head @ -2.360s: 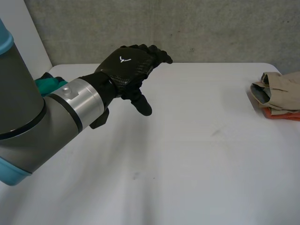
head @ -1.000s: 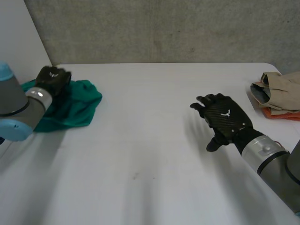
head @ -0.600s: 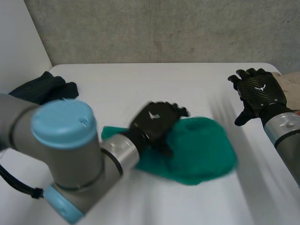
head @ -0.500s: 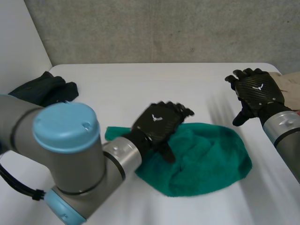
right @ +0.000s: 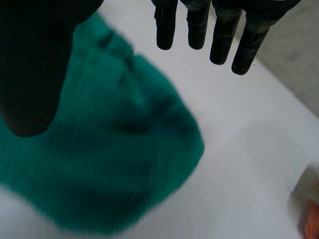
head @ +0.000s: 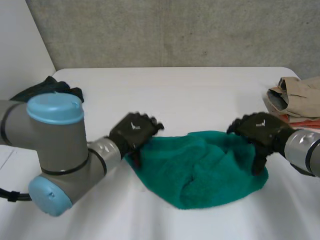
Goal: Fold the laundry.
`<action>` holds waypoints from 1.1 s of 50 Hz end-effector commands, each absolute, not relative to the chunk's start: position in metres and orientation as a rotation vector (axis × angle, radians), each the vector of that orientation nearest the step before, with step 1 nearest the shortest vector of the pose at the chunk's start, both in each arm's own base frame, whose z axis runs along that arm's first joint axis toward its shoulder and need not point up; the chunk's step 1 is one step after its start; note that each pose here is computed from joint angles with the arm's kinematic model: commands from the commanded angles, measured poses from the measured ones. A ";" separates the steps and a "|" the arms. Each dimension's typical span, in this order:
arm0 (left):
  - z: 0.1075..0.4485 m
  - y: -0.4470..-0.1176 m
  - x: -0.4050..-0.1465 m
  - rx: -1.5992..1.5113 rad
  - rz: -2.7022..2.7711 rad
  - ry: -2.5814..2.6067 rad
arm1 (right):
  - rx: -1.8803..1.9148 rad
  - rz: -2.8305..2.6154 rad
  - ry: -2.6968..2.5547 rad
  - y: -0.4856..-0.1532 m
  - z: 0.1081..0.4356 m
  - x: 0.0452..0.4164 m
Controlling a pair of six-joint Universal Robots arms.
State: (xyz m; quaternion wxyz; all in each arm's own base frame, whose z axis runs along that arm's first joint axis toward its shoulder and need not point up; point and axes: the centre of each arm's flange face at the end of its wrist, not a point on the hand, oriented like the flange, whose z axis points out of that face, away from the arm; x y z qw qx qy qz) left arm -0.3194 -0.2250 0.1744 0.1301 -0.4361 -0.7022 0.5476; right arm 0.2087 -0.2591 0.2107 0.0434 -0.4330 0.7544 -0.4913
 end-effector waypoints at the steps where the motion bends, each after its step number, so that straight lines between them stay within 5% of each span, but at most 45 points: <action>1: 0.167 -0.196 -0.342 -1.333 1.585 -1.907 | -1.459 -1.422 2.381 -0.257 0.192 0.192; 12: 0.140 -0.178 -0.377 -1.347 1.543 -1.816 | -1.529 -1.356 2.381 -0.258 0.168 0.192; 19: 0.134 -0.203 -0.392 -1.301 1.664 -1.874 | -1.540 -1.531 2.329 -0.292 0.155 0.197; 26: 0.195 -0.259 -0.403 -1.061 2.112 -1.800 | -1.495 -1.900 2.146 -0.335 0.183 0.221; 30: 0.262 -0.309 -0.382 -0.809 2.478 -1.598 | -1.194 -2.341 1.920 -0.367 0.237 0.237; 32: 0.308 -0.310 -0.373 -0.661 2.622 -1.433 | -1.032 -2.537 1.760 -0.375 0.263 0.239; 35: 0.330 -0.304 -0.368 -0.582 2.688 -1.334 | -0.885 -2.676 1.596 -0.375 0.291 0.238; 40: 0.300 -0.294 -0.362 -0.653 2.625 -1.438 | -0.856 -2.637 1.589 -0.356 0.294 0.237; 55: 0.159 -0.202 -0.324 -1.122 2.035 -2.020 | -1.523 -1.682 2.222 -0.250 0.150 0.216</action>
